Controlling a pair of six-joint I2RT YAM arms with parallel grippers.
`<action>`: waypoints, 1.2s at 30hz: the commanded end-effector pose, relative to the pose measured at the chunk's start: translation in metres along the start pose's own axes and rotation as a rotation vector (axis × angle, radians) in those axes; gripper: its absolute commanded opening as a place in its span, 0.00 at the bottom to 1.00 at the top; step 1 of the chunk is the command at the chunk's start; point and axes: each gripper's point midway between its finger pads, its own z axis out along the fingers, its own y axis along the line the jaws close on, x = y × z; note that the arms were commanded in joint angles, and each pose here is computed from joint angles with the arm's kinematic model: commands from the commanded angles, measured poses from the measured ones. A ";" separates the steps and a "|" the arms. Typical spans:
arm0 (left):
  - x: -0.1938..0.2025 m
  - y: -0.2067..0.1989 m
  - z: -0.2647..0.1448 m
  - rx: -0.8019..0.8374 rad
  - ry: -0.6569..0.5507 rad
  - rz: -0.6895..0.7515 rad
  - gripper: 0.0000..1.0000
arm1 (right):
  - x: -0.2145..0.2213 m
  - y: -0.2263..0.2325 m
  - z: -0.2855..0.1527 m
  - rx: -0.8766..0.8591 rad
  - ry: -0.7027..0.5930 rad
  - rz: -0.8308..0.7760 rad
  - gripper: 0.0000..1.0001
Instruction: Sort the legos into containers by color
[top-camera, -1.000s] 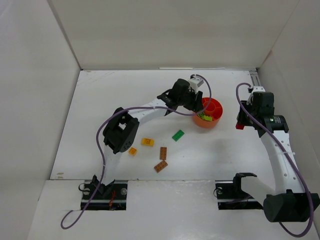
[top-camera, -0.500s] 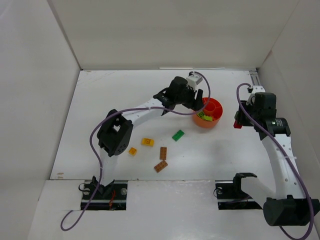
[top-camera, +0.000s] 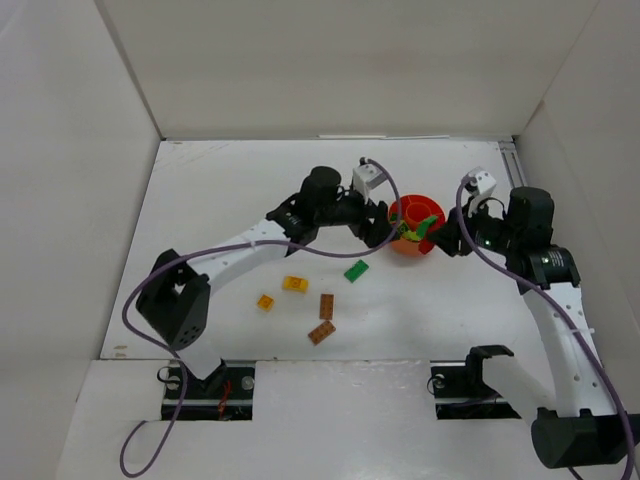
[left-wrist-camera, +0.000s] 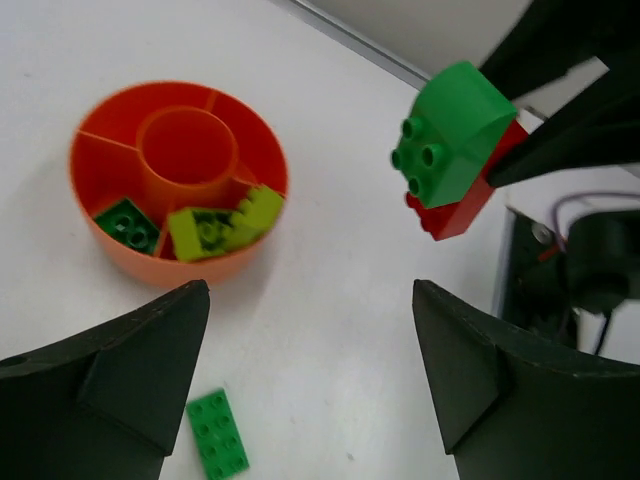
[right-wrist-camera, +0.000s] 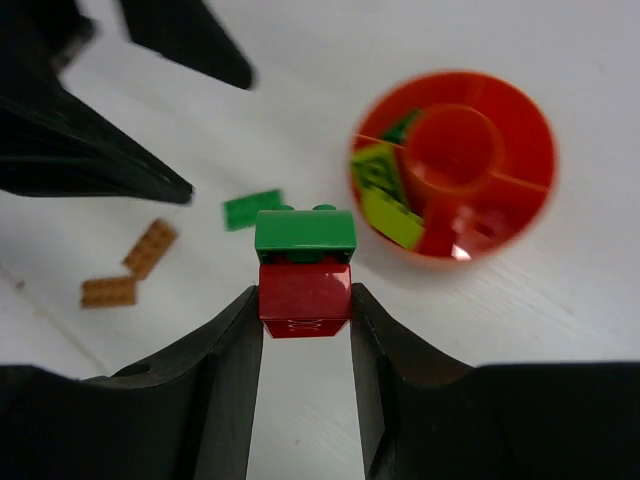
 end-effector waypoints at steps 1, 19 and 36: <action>-0.026 -0.058 -0.043 0.209 -0.129 0.144 0.80 | -0.041 0.088 -0.018 -0.448 -0.203 -0.263 0.02; -0.016 -0.113 -0.087 0.309 -0.165 0.199 0.80 | -0.024 0.152 -0.019 -0.644 -0.124 -0.325 0.00; -0.009 -0.131 -0.097 0.419 -0.175 0.248 0.16 | -0.025 0.151 -0.019 -0.632 -0.123 -0.337 0.00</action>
